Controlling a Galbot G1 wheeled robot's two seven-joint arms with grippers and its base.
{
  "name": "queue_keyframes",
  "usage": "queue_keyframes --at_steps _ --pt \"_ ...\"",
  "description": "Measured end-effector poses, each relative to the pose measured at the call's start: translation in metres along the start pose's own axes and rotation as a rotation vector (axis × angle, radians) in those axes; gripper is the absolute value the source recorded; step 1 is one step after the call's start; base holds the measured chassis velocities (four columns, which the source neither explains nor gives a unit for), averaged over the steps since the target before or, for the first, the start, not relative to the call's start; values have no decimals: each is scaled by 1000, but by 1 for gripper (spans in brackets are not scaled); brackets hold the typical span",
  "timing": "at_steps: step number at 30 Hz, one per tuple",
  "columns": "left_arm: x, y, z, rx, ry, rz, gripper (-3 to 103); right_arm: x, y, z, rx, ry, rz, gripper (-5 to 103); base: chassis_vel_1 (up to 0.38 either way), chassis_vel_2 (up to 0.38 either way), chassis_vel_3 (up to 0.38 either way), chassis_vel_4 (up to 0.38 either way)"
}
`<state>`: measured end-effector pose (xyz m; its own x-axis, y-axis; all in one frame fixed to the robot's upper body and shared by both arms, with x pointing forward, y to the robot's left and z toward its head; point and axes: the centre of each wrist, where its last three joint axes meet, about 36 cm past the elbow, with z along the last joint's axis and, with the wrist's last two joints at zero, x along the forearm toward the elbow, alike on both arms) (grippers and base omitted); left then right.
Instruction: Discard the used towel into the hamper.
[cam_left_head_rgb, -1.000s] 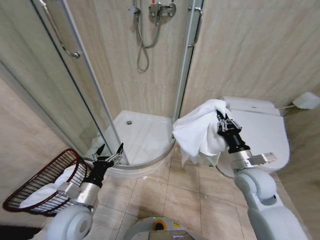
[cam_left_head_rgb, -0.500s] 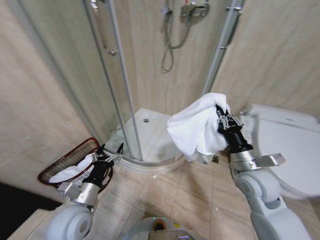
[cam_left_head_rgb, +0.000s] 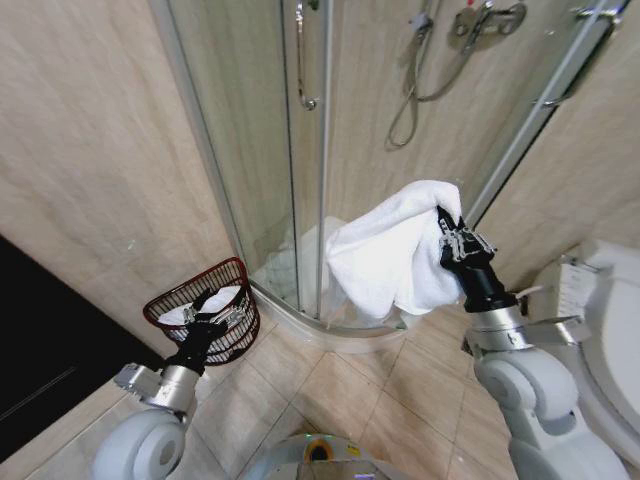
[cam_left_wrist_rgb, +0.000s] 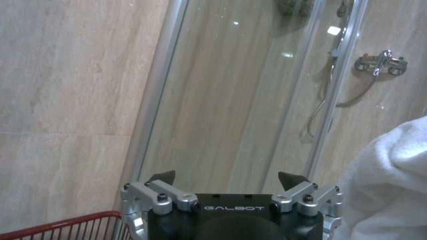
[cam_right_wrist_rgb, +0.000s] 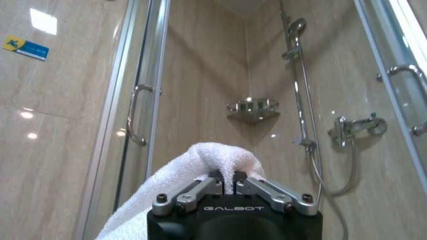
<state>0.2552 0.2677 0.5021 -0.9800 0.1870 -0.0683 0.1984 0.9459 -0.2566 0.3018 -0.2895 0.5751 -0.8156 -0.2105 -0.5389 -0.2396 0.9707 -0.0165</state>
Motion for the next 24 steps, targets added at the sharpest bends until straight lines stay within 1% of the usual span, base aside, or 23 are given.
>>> queue_keyframes --at_steps 5,20,24 --pt "0 0 0 0 0 0 100 0 2 -5 28 -22 3 6 0 0 0 0" --pt "0 0 0 0 0 0 100 0 3 -9 45 -38 6 6 0 0 0 0" --pt "0 0 0 0 0 0 100 -1 2 -9 43 -42 3 6 78 -58 -60 59"
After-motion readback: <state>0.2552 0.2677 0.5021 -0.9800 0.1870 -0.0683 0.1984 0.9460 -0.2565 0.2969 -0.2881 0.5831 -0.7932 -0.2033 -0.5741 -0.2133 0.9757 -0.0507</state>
